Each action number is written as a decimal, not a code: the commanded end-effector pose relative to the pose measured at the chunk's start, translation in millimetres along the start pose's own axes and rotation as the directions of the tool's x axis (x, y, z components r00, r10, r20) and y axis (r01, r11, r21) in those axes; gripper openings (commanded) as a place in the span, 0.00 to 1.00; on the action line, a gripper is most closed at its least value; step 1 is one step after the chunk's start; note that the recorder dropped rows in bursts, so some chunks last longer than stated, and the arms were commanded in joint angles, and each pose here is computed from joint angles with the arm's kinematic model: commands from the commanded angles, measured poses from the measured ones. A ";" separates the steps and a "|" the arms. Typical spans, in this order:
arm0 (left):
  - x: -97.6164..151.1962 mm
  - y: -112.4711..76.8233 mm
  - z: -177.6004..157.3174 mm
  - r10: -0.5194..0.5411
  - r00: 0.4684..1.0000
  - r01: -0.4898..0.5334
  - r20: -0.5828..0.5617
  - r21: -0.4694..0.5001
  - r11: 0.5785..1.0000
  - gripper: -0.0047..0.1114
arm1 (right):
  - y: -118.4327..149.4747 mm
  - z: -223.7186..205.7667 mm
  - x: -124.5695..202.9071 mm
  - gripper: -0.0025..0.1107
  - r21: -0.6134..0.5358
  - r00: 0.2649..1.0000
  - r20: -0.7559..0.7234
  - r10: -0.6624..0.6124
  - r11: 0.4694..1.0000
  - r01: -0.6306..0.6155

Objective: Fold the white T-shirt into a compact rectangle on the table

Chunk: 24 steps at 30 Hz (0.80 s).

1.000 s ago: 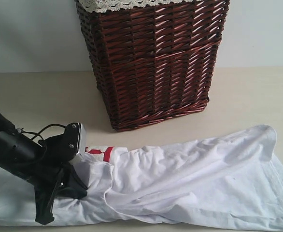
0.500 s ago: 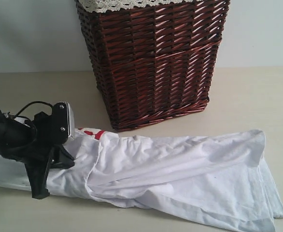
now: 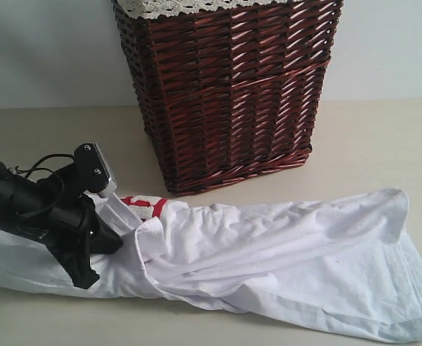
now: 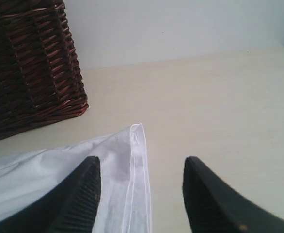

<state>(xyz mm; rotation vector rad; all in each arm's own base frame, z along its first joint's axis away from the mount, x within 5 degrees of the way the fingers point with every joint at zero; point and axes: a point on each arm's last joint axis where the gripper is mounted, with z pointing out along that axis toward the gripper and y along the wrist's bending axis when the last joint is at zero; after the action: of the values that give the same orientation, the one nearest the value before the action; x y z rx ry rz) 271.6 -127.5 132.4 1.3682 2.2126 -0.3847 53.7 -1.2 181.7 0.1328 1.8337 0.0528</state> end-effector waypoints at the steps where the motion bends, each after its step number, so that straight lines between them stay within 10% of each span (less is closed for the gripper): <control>1: -3.3 -5.4 -2.1 -0.004 1.000 0.004 0.013 0.051 0.999 0.05 | -0.3 -0.3 -1.4 0.47 0.005 1.000 0.022 -0.005 1.000 0.005; 12: -16.5 -23.7 -26.7 0.017 0.996 -0.034 0.090 0.197 0.980 0.52 | -0.4 -0.3 -1.4 0.47 0.006 1.000 0.022 -0.007 1.000 0.007; 17: -7.6 9.8 -35.7 -0.035 0.997 0.040 0.065 -0.079 0.996 0.49 | -0.4 -0.3 -1.4 0.47 0.006 1.000 0.022 -0.007 1.000 0.007; 24: 35.5 60.4 -53.9 -0.382 0.919 0.393 0.094 -0.275 0.878 0.47 | -0.3 -0.3 -1.4 0.47 0.004 1.000 0.022 -0.003 1.000 0.003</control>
<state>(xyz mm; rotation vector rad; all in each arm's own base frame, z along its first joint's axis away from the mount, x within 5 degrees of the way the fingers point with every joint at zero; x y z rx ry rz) 292.1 -67.8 160.8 0.9576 2.3201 -0.2134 53.7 -1.2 181.7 0.1328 1.8337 0.0528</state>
